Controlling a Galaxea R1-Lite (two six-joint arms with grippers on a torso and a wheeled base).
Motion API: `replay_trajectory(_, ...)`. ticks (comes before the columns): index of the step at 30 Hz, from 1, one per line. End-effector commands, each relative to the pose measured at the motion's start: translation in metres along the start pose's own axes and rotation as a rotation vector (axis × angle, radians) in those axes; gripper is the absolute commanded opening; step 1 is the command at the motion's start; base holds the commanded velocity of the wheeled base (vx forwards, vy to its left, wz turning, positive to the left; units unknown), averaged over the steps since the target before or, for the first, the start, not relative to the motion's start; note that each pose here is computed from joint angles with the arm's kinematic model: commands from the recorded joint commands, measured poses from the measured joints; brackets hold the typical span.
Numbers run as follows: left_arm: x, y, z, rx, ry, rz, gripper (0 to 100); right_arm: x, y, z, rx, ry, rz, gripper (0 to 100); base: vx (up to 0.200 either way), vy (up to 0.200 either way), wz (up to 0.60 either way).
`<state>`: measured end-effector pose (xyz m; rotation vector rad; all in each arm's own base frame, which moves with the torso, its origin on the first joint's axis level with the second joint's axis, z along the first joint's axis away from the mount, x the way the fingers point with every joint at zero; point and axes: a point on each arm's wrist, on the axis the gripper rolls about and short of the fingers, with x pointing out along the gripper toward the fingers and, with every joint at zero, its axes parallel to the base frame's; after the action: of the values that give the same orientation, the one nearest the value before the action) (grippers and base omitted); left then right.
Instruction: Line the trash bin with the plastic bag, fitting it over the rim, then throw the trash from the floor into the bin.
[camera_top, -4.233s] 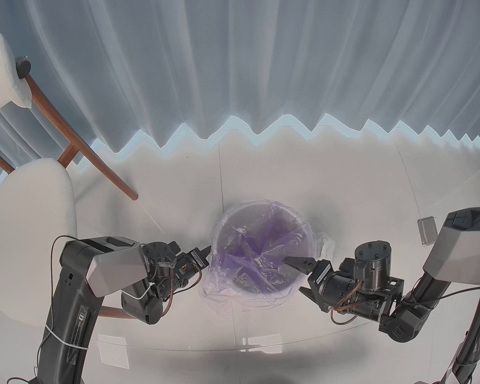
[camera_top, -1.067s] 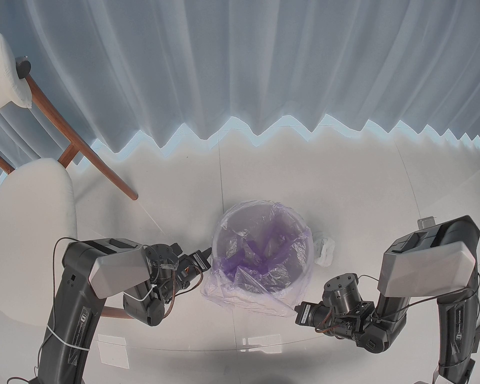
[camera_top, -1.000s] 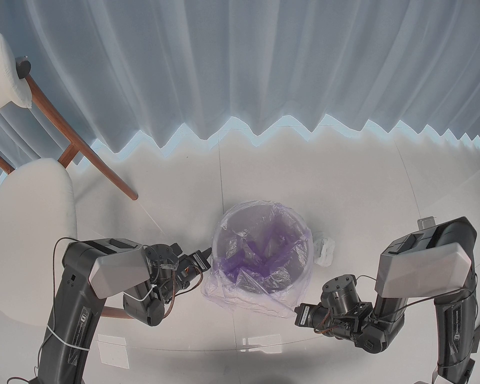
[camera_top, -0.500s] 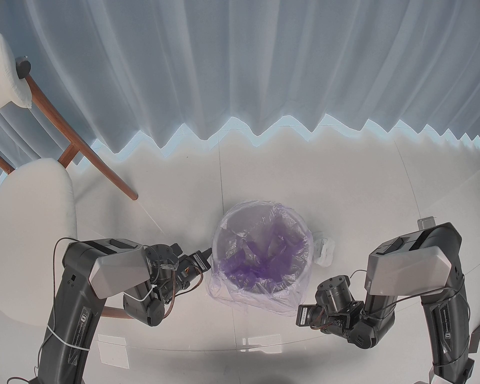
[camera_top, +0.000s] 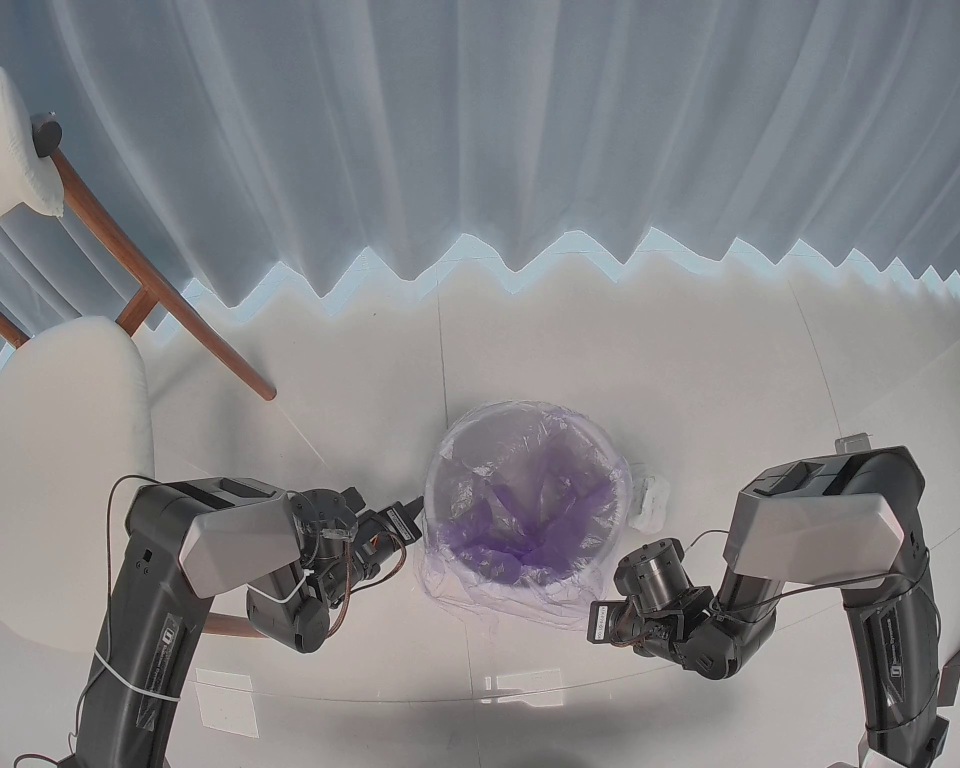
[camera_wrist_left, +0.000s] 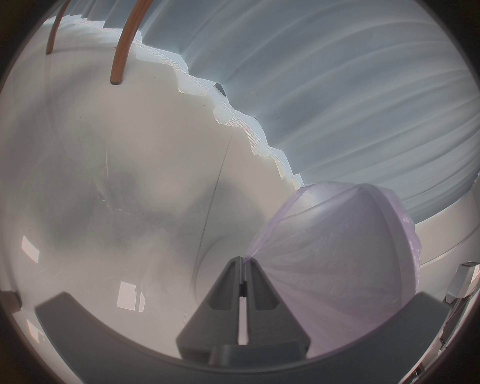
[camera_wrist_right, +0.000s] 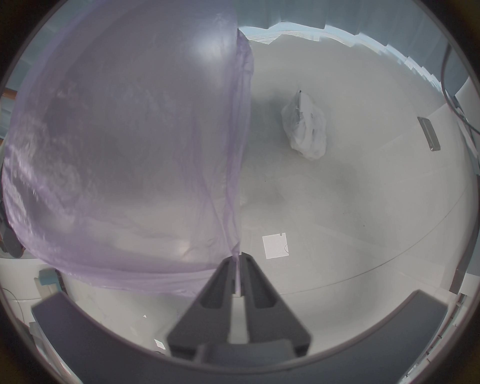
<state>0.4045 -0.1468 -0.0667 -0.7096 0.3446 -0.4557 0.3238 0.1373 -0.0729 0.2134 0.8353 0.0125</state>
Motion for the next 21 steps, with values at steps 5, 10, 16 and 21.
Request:
replay_trajectory(5,0.000,0.003,-0.003,-0.001,0.005,0.005,0,-0.015,0.000,0.004,0.035,-0.030,0.018,100,0.000,0.000,0.00)
replay_trajectory(10,0.000,0.002,-0.002,0.001,0.003,0.006,0,-0.049,-0.006,0.000,0.061,-0.014,0.021,100,0.000,0.000,0.00)
replay_trajectory(16,0.000,0.002,-0.002,0.001,0.002,0.007,0,-0.076,-0.017,-0.008,0.068,0.010,0.007,100,0.000,0.000,0.00)
replay_trajectory(21,0.000,0.002,-0.002,0.002,0.001,0.008,0,-0.131,-0.017,0.007,0.191,-0.085,0.111,100,0.000,0.000,0.00)
